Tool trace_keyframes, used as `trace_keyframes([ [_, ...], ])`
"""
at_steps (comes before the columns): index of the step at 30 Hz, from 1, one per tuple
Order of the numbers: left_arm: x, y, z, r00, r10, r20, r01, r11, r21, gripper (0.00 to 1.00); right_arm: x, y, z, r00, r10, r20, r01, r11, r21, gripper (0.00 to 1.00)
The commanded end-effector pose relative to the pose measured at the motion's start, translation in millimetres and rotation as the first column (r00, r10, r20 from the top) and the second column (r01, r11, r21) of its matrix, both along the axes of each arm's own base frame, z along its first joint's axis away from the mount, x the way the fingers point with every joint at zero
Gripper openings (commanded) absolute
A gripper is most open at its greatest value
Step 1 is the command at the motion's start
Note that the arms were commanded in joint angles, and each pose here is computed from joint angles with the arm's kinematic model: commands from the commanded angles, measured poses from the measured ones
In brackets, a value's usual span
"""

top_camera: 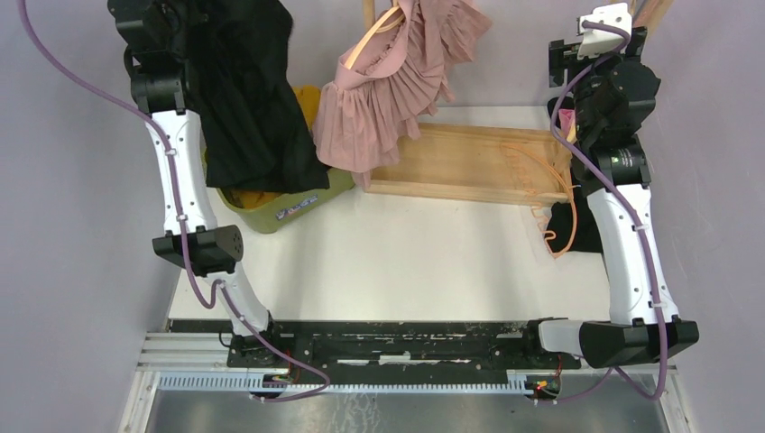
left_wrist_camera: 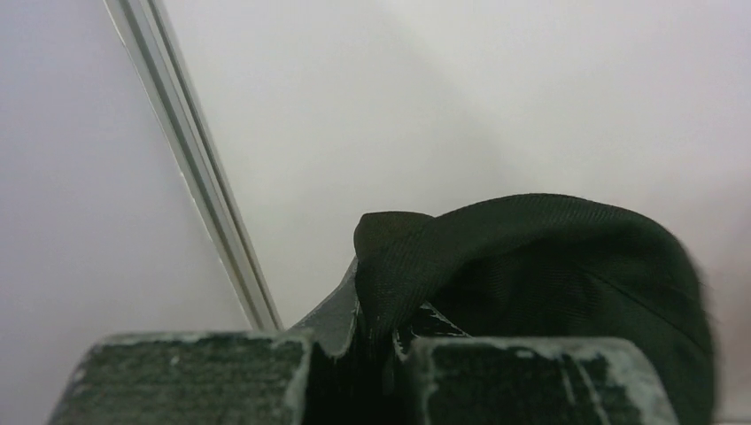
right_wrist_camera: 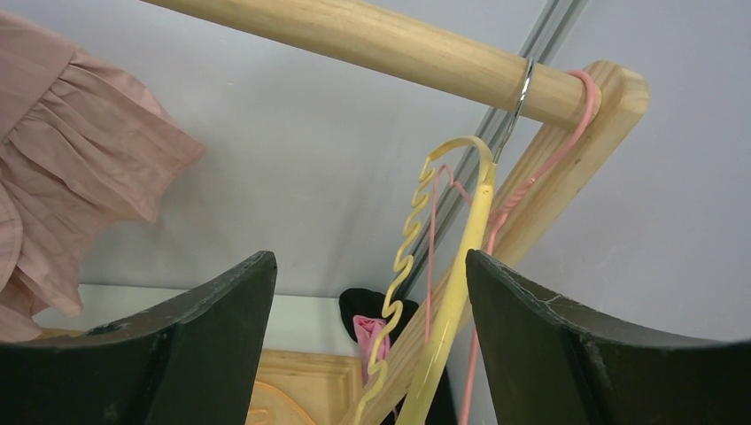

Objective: Remove the skirt from the hanger
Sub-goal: Place the skirt in the bin.

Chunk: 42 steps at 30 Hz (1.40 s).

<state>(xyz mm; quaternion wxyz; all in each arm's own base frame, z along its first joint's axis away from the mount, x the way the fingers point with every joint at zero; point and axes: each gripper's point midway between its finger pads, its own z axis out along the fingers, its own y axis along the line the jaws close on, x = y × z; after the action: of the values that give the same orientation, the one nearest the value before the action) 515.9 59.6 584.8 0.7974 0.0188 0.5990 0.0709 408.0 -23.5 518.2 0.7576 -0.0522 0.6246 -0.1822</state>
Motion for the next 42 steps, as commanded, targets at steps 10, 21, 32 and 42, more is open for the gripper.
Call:
trace_keyframes([
  [10,13,-13,-1,0.993,-0.101,0.053,0.1,0.995,0.028,0.03,15,3,-2,1.0,0.001,0.013,-0.002,1.0,0.016,0.83],
  [21,-20,-87,-267,0.817,-0.302,-0.492,0.221,0.951,-0.217,0.03,20,21,-29,0.994,0.101,-0.034,-0.095,0.985,0.147,0.81],
  [32,-54,-133,-383,0.529,-0.382,-0.757,0.224,0.924,-0.31,0.16,14,39,-62,0.968,0.19,-0.163,-0.156,0.968,0.199,0.83],
  [42,-48,-75,-342,0.647,-0.303,-0.7,0.083,0.94,-0.33,0.64,-7,40,-134,0.895,0.188,-0.405,-0.11,0.972,0.209,0.81],
])
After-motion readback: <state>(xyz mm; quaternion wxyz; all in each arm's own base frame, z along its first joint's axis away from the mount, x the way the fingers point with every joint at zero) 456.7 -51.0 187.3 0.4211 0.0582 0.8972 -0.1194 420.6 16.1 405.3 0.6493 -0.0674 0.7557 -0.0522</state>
